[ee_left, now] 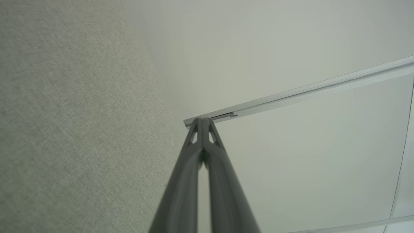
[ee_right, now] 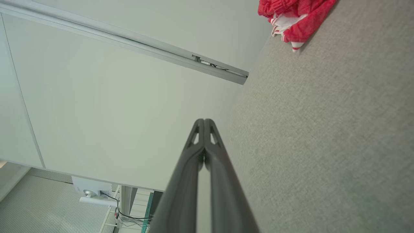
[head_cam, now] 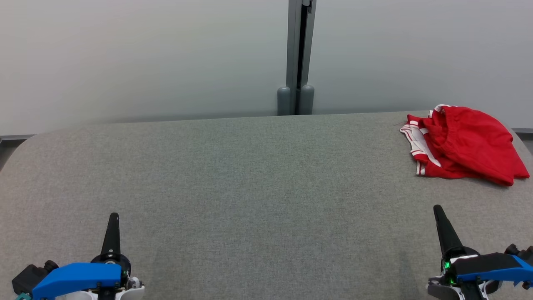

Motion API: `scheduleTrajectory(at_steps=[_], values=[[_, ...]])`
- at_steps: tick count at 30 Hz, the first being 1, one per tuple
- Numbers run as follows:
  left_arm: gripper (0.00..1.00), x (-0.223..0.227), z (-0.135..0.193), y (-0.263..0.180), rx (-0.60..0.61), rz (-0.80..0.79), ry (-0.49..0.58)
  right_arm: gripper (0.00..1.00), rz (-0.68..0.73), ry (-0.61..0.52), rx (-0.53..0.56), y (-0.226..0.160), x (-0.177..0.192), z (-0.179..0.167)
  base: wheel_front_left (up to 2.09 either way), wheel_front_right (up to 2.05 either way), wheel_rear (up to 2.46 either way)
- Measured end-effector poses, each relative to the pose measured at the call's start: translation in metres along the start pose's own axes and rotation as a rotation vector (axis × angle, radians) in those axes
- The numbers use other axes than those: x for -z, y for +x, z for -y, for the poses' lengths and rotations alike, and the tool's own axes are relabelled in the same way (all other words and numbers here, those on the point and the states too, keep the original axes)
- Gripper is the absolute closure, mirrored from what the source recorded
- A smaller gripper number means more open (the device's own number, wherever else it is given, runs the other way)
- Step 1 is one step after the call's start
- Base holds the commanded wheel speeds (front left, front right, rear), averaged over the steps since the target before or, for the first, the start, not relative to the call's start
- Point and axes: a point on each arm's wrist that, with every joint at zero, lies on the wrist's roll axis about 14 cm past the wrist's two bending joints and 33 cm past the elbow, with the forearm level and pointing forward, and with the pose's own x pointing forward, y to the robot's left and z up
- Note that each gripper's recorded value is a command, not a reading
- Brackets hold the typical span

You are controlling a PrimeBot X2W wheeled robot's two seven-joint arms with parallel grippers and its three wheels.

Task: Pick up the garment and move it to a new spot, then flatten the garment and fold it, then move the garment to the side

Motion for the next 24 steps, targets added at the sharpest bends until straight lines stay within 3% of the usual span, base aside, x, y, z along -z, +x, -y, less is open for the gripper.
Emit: scheduleTrajectory(at_steps=[24], values=[[1.0,-0.003,0.014,0.009,0.049,-0.006,-0.203,1.0,-0.003,0.191,-0.033,0.007,-0.004,-0.009,0.0,0.0,0.0]])
